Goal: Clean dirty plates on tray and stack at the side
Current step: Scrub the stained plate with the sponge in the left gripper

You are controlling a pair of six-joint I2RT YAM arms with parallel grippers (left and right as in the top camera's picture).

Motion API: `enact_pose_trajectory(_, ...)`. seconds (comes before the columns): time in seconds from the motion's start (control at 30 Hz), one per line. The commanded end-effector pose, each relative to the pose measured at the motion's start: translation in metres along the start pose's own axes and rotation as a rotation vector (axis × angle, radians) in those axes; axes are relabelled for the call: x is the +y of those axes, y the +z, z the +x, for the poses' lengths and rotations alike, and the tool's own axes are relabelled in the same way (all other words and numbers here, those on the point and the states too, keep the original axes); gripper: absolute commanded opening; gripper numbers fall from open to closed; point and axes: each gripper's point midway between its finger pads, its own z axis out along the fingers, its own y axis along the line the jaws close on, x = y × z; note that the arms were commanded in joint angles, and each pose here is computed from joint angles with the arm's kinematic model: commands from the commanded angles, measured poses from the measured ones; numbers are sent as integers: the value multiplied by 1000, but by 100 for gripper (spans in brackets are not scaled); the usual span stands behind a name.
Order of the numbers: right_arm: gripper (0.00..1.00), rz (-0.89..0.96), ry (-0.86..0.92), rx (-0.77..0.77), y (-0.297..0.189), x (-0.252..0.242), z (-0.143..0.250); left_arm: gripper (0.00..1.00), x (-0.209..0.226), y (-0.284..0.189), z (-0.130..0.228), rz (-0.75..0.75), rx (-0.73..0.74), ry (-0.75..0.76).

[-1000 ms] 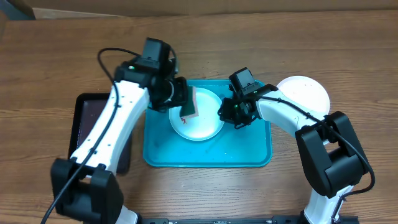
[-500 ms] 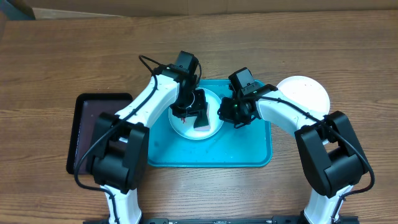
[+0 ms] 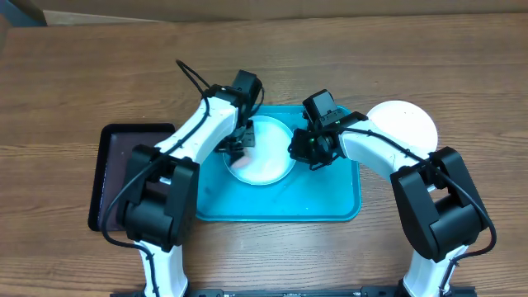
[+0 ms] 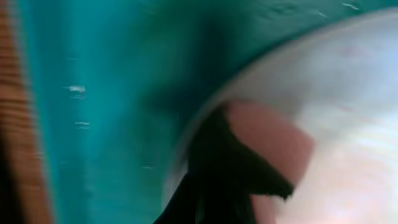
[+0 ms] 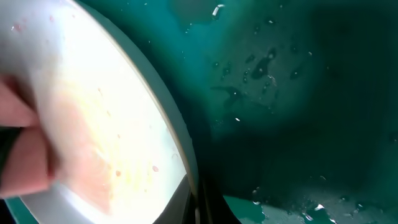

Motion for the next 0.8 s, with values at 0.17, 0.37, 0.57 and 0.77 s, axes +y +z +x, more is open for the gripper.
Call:
enact_pose_trajectory(0.17, 4, 58, 18, 19, 12, -17, 5, 4, 29, -82, -59, -38, -214, -97)
enact_pose_trajectory(0.37, 4, 52, 18, 22, 12, -16, 5, 4, -28, -113, -52, 318, -162, -70)
enact_pose_trajectory(0.57, 4, 44, 17, 20, 12, -14, 4, 4, -86, -83, -22, 509, 6, 3)
enact_pose_trajectory(0.77, 4, 45, 16, 20, 12, -15, 5, 4, -109, -21, 6, 443, 144, 47)
